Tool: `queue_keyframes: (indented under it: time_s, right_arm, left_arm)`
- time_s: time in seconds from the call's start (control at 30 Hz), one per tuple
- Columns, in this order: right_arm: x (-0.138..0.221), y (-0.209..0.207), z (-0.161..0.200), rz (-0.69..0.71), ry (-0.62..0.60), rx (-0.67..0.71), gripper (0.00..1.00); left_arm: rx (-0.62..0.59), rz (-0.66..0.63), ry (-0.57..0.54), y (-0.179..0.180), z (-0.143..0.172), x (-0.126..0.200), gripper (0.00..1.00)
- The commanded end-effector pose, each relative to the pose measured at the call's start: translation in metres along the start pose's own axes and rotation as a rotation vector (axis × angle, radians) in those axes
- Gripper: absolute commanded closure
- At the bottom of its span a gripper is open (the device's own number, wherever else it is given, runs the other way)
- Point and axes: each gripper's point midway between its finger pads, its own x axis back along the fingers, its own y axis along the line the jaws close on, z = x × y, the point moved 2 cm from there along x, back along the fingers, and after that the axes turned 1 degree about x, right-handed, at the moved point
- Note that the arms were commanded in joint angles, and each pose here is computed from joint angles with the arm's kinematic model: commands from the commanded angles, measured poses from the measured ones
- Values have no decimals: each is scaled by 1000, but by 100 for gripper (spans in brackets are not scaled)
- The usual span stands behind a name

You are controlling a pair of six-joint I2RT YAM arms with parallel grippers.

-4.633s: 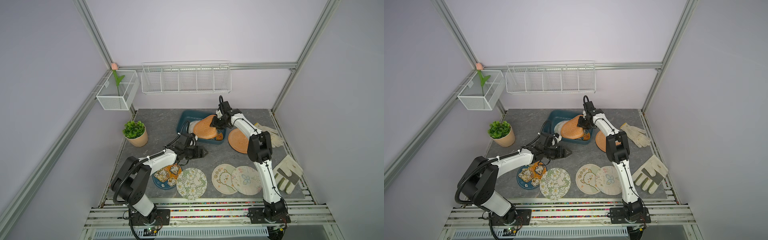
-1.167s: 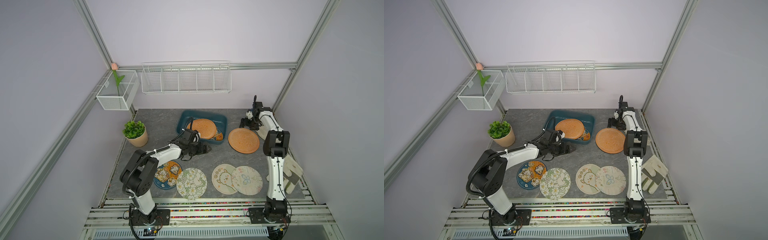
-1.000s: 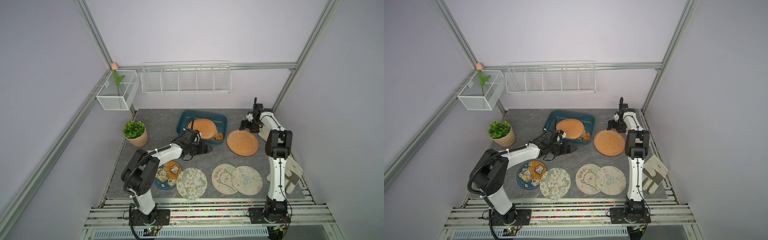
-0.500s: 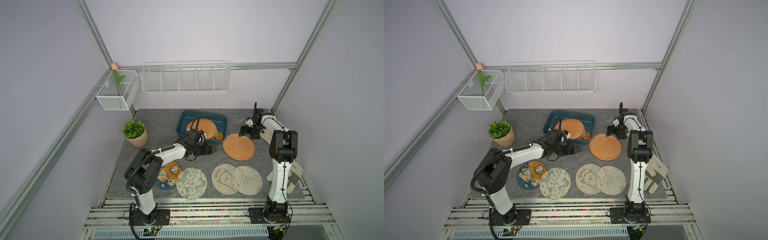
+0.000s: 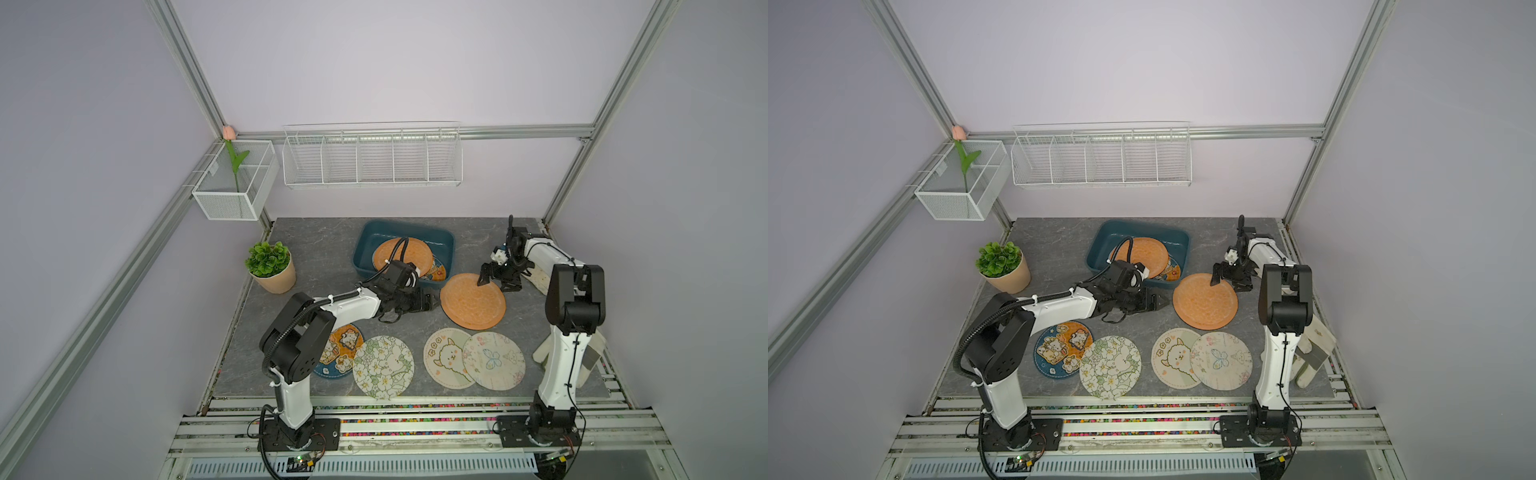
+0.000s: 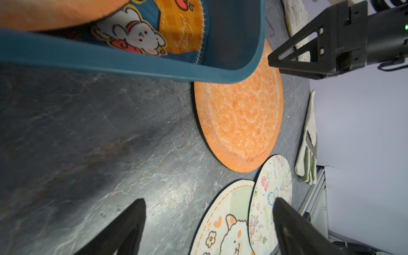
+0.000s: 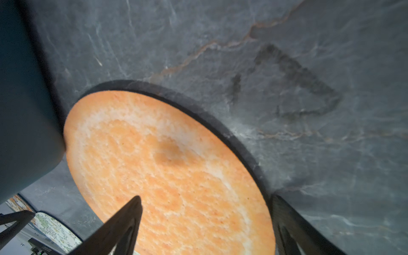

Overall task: Put the coasters into the storage box
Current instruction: Move the coaster to the center of the board.

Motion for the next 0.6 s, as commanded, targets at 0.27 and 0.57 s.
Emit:
queue_keyframes:
  time_s: [0.27, 0.57]
  right_arm:
    - [13, 3, 16, -47, -28, -16, 9]
    - [23, -2, 22, -49, -51, -9, 9]
  left_arm:
    - [67, 11, -64, -25, -9, -38, 25]
    - [188, -44, -109, -21, -2, -62, 33]
